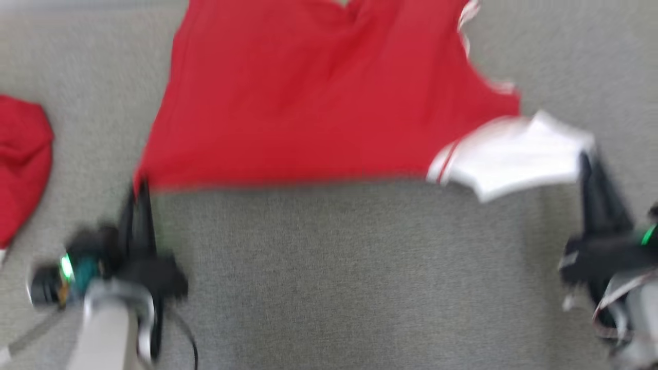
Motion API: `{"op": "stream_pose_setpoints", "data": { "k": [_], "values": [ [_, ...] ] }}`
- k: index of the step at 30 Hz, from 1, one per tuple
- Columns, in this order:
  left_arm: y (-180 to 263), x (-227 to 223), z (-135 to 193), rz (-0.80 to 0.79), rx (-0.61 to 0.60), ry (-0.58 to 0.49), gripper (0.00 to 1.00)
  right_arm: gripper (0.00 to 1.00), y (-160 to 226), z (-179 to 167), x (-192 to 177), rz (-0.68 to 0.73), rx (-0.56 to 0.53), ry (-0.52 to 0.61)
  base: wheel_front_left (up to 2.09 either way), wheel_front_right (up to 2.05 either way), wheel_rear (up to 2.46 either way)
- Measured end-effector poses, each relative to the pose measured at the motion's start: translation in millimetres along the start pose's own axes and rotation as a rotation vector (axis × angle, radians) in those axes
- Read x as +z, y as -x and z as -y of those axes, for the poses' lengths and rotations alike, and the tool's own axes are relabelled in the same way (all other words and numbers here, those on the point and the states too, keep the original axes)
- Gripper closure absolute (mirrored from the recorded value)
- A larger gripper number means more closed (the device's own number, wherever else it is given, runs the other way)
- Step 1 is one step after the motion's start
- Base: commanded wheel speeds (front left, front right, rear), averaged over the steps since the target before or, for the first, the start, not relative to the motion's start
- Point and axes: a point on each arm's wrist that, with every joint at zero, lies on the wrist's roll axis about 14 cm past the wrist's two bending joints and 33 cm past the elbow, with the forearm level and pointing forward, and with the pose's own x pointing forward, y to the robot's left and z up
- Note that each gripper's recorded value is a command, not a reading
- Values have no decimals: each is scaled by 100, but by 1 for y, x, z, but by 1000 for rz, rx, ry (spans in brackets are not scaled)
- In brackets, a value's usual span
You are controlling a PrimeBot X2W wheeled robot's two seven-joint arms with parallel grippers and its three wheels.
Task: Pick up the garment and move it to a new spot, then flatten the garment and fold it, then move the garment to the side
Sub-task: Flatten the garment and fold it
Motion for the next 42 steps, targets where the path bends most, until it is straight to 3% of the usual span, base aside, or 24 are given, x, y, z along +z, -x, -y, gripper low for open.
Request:
{"op": "stream_pose_setpoints", "data": {
  "k": [14, 26, 35, 42],
  "values": [
    [126, -56, 9, -175, 45, 111, 100, 100, 126, -8, -46, -164, -85, -98, 0, 0, 0],
    [184, -65, 4, -191, 78, 147, 100, 100, 190, -17, -63, -202, -101, -116, 0, 0, 0],
    [199, -63, 9, -173, 105, 189, 100, 100, 210, -20, -67, -201, -117, -129, 0, 0, 0],
    [179, -27, 16, -65, 85, 171, 100, 100, 169, -35, -29, -78, -85, -119, 0, 0, 0]
  ]
}}
